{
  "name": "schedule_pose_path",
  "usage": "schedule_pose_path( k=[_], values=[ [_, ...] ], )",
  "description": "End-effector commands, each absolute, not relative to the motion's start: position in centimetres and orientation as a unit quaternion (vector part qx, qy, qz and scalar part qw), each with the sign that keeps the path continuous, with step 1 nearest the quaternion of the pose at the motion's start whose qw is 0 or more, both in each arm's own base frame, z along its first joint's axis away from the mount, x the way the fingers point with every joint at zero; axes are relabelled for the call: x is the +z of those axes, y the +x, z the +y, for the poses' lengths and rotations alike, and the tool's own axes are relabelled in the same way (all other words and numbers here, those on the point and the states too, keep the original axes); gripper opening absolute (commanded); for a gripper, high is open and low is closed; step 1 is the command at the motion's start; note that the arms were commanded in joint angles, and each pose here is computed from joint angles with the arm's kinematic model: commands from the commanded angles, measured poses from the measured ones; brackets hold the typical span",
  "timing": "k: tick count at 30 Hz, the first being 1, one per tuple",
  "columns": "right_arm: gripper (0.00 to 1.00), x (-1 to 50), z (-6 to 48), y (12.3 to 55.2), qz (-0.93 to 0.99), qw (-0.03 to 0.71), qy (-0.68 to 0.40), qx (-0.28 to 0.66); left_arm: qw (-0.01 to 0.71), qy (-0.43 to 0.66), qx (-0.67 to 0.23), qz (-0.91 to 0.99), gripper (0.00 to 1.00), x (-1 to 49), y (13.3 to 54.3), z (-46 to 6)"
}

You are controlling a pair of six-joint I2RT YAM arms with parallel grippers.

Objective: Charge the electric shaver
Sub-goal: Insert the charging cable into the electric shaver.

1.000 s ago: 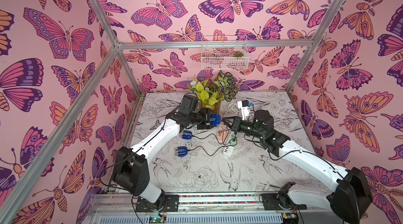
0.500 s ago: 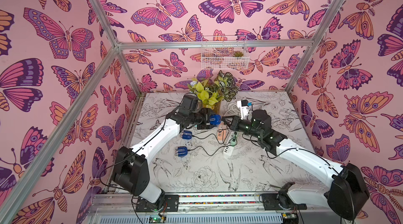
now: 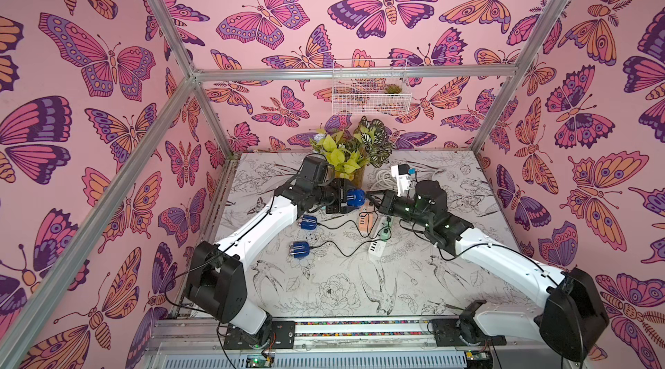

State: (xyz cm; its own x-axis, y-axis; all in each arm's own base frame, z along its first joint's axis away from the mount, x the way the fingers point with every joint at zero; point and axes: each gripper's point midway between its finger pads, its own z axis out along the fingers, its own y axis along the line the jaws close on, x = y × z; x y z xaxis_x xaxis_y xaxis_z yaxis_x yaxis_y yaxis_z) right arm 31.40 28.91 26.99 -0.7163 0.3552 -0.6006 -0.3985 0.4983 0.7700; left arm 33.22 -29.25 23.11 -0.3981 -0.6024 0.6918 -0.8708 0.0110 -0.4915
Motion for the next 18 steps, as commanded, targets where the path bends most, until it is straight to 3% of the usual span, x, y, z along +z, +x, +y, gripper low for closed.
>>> schedule_pose_path(
  k=[1,18],
  values=[
    [0.0,28.1,29.3,31.9,0.774,0.392,-0.024,0.497,0.167,0.535,0.476,-0.678,0.0,24.6,32.8,-30.0],
    [0.0,27.2,30.2,30.7,0.781,0.414,-0.051,0.465,0.15,0.572,0.476,-0.651,0.0,25.0,33.4,-29.4]
  ],
)
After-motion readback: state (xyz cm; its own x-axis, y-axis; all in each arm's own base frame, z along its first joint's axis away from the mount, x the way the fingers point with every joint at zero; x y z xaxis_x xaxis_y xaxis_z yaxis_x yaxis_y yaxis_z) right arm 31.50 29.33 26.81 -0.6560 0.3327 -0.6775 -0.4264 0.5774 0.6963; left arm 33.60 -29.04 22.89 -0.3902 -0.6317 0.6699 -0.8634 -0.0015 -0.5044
